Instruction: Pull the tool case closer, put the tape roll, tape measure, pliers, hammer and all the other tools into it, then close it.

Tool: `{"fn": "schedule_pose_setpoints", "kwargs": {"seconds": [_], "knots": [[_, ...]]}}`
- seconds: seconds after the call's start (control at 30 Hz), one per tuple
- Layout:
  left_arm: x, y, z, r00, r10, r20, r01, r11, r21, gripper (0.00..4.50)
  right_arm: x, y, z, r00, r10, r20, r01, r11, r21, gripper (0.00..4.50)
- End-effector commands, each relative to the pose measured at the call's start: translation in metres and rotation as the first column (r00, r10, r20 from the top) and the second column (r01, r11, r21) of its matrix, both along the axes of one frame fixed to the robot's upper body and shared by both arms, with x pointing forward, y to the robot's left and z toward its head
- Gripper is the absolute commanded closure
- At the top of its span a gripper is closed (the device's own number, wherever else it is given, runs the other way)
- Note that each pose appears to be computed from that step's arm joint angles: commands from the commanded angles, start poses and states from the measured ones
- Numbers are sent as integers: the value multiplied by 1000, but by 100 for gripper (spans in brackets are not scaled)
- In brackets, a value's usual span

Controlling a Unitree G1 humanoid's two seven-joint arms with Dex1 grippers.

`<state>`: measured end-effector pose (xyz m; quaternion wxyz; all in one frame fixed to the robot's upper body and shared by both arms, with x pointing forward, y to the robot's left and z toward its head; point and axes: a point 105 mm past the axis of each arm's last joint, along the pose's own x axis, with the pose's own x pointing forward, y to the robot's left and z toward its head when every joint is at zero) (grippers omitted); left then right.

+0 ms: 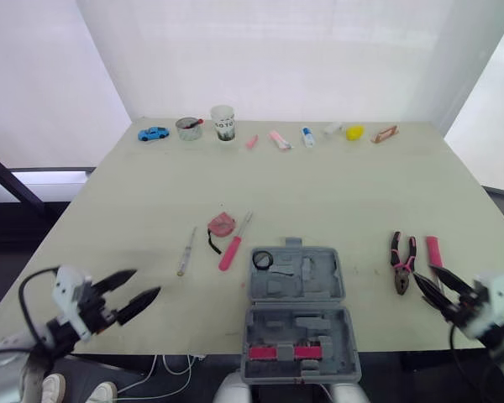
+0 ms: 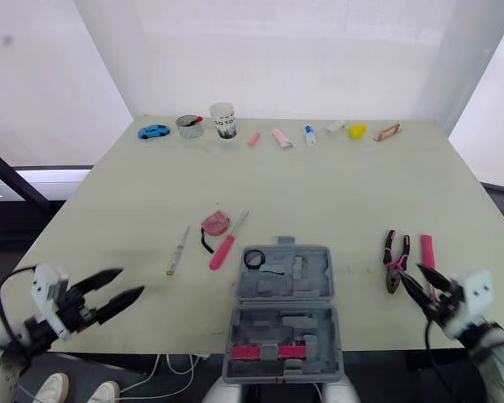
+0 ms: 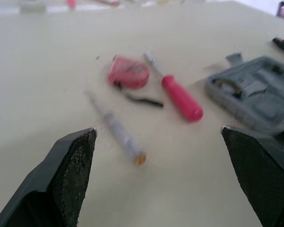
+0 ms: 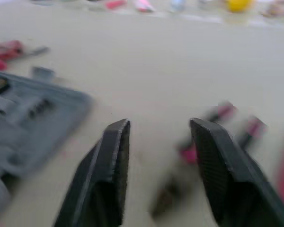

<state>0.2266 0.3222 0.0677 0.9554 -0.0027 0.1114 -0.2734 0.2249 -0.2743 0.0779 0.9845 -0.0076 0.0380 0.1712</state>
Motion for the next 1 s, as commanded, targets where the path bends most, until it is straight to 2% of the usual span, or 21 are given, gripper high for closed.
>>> {"fn": "schedule_pose_setpoints", "kwargs": {"seconds": [0.03,0.07,0.1,0.3,0.53,0.63,0.73,0.83,1.0], "knots": [[-7,10,3,999,32,30,-33,999,30,0,-16,-16,10,997,-38,63,40,999,-29,75],[-11,13,0,999,48,20,-49,998,33,0,-24,-22,6,997,-65,51,66,998,-24,20],[-14,16,-3,998,61,12,-62,997,36,0,-32,-27,2,996,-82,39,83,996,-26,9],[-31,29,-10,994,105,-14,-104,993,55,0,-65,-44,-15,988,-151,-21,152,988,10,9],[-40,30,-15,994,103,-36,-101,993,66,0,-82,-49,-32,983,-169,-72,170,985,18,9],[-37,26,-13,995,91,-31,-89,994,62,0,-79,-46,-29,987,-148,-56,149,989,17,9],[-27,16,-5,999,36,-14,-35,996,85,0,-65,-34,-13,997,-81,0,81,997,15,9],[-10,4,5,999,-40,-5,40,986,162,0,-45,-6,8,998,52,45,-53,998,24,9],[17,-9,17,998,-59,8,56,978,201,0,-27,31,30,975,209,81,-214,976,48,9]]}}
